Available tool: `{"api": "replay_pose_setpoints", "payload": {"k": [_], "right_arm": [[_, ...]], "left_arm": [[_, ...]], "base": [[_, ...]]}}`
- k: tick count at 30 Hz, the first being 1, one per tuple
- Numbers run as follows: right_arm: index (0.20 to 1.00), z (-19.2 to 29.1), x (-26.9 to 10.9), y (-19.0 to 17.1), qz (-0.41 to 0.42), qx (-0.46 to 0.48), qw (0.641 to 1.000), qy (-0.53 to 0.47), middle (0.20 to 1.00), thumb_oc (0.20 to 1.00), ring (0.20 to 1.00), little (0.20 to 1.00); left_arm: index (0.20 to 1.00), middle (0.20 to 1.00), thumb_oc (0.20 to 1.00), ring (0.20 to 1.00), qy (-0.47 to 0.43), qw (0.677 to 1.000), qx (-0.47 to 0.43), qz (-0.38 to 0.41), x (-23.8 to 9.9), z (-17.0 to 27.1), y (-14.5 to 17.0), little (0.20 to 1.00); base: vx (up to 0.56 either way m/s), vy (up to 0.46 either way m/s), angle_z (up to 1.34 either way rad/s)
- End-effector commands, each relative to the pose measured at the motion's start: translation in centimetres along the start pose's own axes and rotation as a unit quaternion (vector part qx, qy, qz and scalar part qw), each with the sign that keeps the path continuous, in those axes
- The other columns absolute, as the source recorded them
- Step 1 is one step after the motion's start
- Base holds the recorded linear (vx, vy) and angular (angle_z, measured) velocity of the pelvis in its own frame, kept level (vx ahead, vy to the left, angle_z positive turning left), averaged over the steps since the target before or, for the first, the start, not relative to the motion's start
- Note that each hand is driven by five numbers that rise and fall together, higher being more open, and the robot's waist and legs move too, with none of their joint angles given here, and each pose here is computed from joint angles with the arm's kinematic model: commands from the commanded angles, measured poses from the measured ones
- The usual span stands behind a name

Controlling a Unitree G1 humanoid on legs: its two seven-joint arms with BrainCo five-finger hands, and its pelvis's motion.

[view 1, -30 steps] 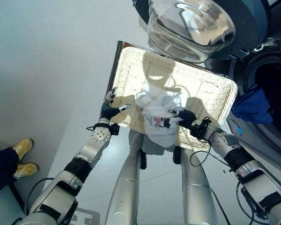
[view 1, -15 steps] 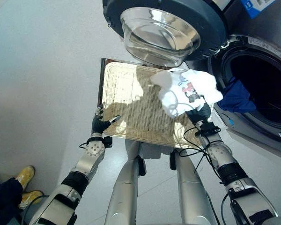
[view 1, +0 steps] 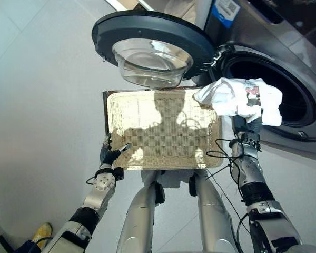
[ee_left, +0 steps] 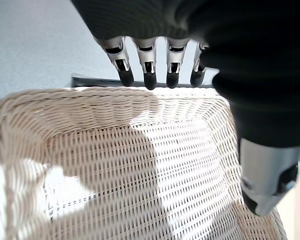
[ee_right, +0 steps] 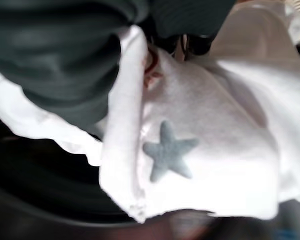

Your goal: Put the clothes into the washing machine.

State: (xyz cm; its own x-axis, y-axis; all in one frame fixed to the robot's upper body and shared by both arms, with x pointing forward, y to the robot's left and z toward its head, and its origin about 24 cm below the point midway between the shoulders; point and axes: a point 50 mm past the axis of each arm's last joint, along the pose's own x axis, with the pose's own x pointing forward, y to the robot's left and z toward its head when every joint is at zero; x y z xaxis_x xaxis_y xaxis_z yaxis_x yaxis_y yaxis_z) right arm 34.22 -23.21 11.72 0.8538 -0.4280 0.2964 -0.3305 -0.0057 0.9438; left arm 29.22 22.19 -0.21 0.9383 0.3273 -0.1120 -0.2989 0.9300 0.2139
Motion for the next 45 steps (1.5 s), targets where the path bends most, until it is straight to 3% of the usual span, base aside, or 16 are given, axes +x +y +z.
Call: {"api": "replay_pose_setpoints", "payload": {"k": [1,8,9,16,25,27,28,30,32,35,37,38,39,41,45], "right_arm": [[0.200,3.5,2.8,5.7,0.098,0.026,0.991,-0.090,0.200,0.200,0.200,0.200],[0.200,6.3,5.2,9.1,0.067,-0.024,0.984,-0.164,0.200,0.200,0.200,0.200],[0.200,8.7,5.8,9.8,0.028,-0.050,0.974,-0.218,0.200,0.200,0.200,0.200],[0.200,14.0,7.4,13.4,-0.043,-0.134,0.928,-0.346,0.200,0.200,0.200,0.200],[0.200,15.0,8.0,15.3,-0.034,-0.138,0.923,-0.358,0.200,0.200,0.200,0.200],[0.200,13.0,8.8,17.7,0.086,-0.110,0.940,-0.312,0.200,0.200,0.200,0.200],[0.360,12.5,8.7,18.6,0.128,-0.107,0.936,-0.310,0.360,0.360,0.360,0.360],[1.000,11.1,8.5,20.2,0.203,-0.087,0.931,-0.289,1.000,1.000,1.000,1.000],[1.000,10.1,8.7,21.0,0.237,-0.098,0.931,-0.258,1.000,1.000,1.000,1.000],[1.000,8.8,9.2,21.5,0.208,-0.184,0.939,-0.204,1.000,1.000,1.000,1.000],[1.000,8.7,10.0,20.0,0.122,-0.228,0.949,-0.178,1.000,1.000,1.000,1.000],[1.000,8.7,10.0,20.0,0.121,-0.229,0.949,-0.178,1.000,1.000,1.000,1.000],[1.000,9.4,10.5,17.7,0.020,-0.266,0.950,-0.161,1.000,1.000,1.000,1.000],[1.000,9.2,10.9,14.5,-0.075,-0.311,0.942,-0.103,1.000,1.000,1.000,1.000],[1.000,8.4,10.8,11.1,-0.148,-0.393,0.908,-0.006,1.000,1.000,1.000,1.000]], "left_arm": [[1.000,1.000,1.000,1.000,-0.005,0.999,-0.032,0.017,0.2,0.0,1.4,1.000],[1.000,1.000,1.000,1.000,0.012,0.999,-0.039,-0.019,-1.3,-1.6,-0.6,1.000],[1.000,1.000,1.000,1.000,0.010,0.998,-0.035,-0.046,-1.9,-1.8,-1.2,1.000],[1.000,1.000,1.000,1.000,-0.020,0.994,-0.049,-0.094,-3.4,-1.1,-2.0,1.000],[1.000,1.000,1.000,1.000,-0.029,0.993,-0.050,-0.103,-3.8,-0.4,-1.6,1.000],[1.000,1.000,1.000,1.000,-0.030,0.992,-0.030,-0.115,-4.1,-0.1,0.0,1.000],[1.000,1.000,1.000,1.000,-0.029,0.992,-0.028,-0.116,-4.2,-0.1,0.1,1.000],[1.000,1.000,1.000,1.000,-0.032,0.992,-0.019,-0.121,-3.9,0.3,0.7,1.000],[1.000,1.000,1.000,1.000,-0.032,0.992,-0.010,-0.123,-3.6,0.5,1.1,1.000],[1.000,1.000,1.000,1.000,-0.034,0.992,-0.014,-0.118,-3.4,1.0,1.5,1.000],[1.000,1.000,1.000,1.000,-0.038,0.993,-0.012,-0.112,-3.2,0.9,2.1,1.000],[1.000,1.000,1.000,1.000,-0.038,0.993,-0.012,-0.113,-3.2,0.9,2.1,1.000],[1.000,1.000,1.000,1.000,-0.036,0.994,-0.010,-0.107,-3.1,0.8,2.4,1.000],[1.000,1.000,1.000,1.000,-0.035,0.994,-0.007,-0.104,-2.9,0.7,2.3,1.000],[1.000,1.000,1.000,1.000,-0.034,0.994,0.001,-0.104,-2.8,0.6,2.4,1.000]], "base": [[0.12,-0.346,-0.25],[0.17,-0.369,-0.07],[0.21,-0.321,0.16],[0.11,-0.170,0.24],[0.05,-0.050,0.00],[0.20,-0.201,0.05],[0.05,-0.051,0.22],[0.05,-0.065,-0.06],[0.01,-0.055,-0.32],[-0.01,-0.033,0.08],[-0.04,-0.058,0.02],[-0.05,-0.057,-0.06],[-0.04,-0.046,-0.03],[-0.04,-0.051,0.05],[-0.01,-0.059,0.04]]}}
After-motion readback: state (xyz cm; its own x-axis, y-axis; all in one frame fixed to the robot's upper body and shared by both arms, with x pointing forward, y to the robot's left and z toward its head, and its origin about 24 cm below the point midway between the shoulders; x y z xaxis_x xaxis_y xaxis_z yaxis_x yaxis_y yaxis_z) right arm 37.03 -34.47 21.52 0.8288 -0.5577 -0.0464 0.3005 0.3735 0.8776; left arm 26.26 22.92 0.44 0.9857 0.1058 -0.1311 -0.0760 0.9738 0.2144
